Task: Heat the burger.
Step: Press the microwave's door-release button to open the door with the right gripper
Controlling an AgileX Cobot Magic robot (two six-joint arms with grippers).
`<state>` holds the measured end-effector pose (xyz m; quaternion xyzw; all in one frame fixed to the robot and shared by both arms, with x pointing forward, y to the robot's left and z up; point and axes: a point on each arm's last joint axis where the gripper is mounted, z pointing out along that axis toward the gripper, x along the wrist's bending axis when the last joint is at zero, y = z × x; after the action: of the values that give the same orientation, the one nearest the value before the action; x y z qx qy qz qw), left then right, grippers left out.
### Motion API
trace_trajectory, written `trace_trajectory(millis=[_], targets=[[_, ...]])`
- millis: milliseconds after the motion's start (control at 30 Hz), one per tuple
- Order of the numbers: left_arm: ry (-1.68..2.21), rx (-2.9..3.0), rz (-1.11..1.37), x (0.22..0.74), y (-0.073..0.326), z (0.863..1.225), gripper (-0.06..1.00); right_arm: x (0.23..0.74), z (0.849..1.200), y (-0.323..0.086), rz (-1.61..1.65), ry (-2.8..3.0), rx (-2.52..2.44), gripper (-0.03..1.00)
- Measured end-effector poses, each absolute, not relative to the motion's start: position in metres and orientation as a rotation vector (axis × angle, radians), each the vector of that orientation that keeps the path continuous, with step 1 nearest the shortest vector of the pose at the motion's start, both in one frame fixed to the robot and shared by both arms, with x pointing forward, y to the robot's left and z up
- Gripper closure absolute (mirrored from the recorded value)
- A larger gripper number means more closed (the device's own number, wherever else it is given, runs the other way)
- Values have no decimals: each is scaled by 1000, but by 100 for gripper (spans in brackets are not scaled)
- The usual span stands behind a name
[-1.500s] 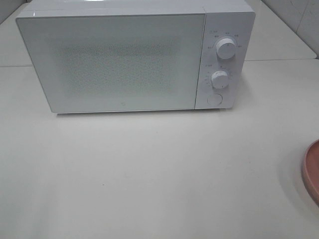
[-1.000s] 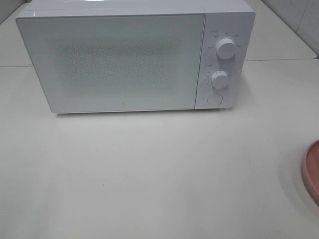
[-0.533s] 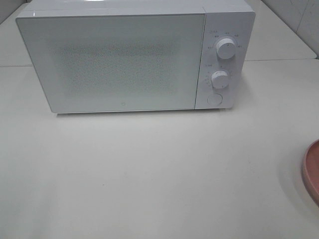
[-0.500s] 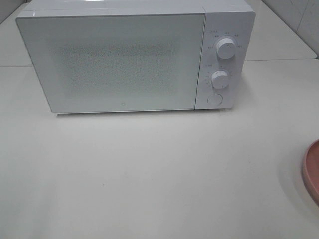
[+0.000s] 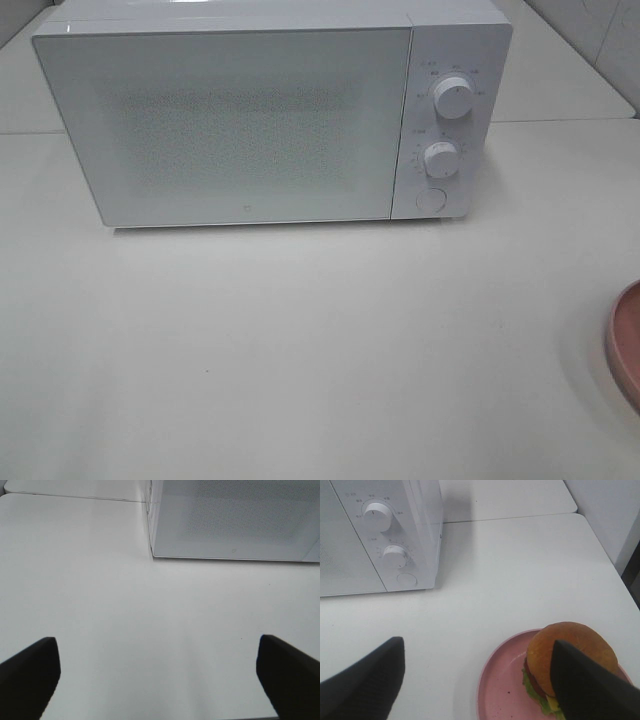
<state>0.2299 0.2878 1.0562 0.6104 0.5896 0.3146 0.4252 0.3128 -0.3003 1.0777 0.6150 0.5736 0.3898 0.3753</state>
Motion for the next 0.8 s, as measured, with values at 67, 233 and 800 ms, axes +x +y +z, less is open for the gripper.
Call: trace_trajectory(millis=[67,233,800], targets=[[1474,1526,787,230,288,1056,-4,316,1078,-300,997,1471,1574,21],[1474,1526,787,230,288,1056,-4,334,1077,-299,997,1479,1570,21],[1474,1526,787,230,288,1056,-4,400,1069,-293,1057,1465,1501,21]])
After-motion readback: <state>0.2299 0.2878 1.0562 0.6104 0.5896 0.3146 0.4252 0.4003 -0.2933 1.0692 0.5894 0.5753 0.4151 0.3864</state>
